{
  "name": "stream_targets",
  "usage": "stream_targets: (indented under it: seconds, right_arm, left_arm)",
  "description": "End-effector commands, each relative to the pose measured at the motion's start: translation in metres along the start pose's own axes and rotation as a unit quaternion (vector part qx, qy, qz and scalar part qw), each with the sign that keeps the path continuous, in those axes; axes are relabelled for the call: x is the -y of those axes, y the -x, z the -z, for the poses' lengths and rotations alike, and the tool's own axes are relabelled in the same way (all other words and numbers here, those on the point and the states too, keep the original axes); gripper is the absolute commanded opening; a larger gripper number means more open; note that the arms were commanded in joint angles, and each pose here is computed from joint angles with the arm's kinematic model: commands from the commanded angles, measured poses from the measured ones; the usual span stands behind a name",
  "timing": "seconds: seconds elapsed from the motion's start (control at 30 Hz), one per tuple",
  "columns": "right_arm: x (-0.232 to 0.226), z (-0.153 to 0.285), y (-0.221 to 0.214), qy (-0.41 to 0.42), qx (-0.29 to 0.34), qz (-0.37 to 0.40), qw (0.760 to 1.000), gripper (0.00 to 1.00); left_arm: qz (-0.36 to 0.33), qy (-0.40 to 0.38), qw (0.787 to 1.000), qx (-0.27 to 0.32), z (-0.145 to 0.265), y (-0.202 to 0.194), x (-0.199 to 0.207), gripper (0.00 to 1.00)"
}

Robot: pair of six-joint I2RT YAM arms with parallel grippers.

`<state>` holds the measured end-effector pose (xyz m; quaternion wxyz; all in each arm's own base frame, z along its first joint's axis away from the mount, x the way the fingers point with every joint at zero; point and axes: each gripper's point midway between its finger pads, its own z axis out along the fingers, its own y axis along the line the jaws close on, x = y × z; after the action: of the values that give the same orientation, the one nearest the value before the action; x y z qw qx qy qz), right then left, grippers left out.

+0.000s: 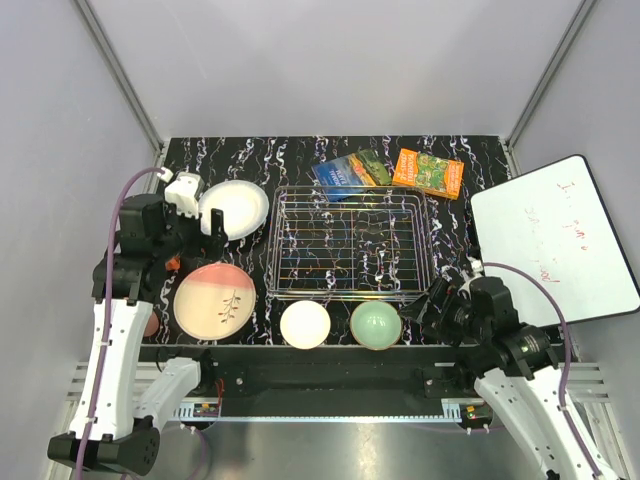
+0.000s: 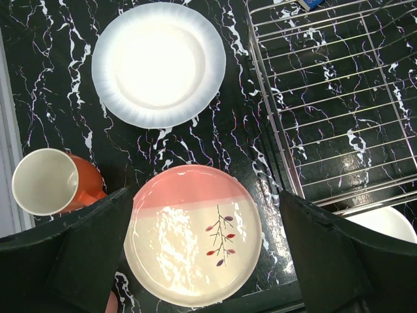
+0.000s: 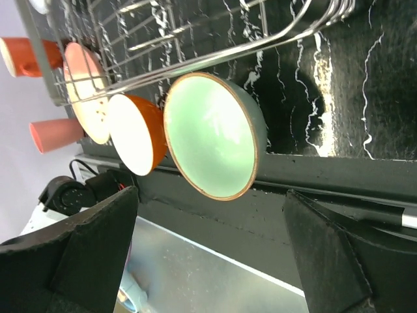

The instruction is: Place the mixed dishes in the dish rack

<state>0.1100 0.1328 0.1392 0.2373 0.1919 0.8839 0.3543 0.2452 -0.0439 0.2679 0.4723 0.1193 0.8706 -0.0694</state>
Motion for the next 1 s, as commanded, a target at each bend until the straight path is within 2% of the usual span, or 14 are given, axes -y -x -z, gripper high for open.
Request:
stream_targets:
  seconds: [0.0,0.1,0.23,0.6,0.77,0.97]
  right_arm:
    - [-0.002,-0.012,-0.007,0.014,-0.032,0.002,0.999,1.00]
    - [0.009,-0.027,-0.013,0.002,-0.054,0.003,0.999,1.00]
    - [0.027,-0.037,-0.006,-0.042,-0.041,0.017,0.998,1.00]
    - [0.034,-0.056,0.003,-0.036,-0.012,0.018,0.999,1.00]
    - [0.031,-0.062,0.003,-0.041,-0.019,0.030,0.999,1.00]
    - [0.028,-0.071,-0.006,-0.074,-0.038,0.061,0.995,0.94]
  left_arm:
    - [-0.004,-0.002,0.999,0.043,0.008,0.026,0.001,0.99]
    - [-0.004,-0.002,0.999,0.040,0.007,0.025,0.000,0.99]
    - [-0.004,-0.002,0.999,0.037,0.005,0.025,0.000,0.99]
    - [0.002,-0.007,1.000,0.029,-0.003,0.021,0.001,0.99]
    - [0.002,-0.004,0.999,0.033,-0.005,0.023,-0.001,0.99]
    - [0.004,-0.005,0.999,0.034,-0.009,0.024,-0.001,0.99]
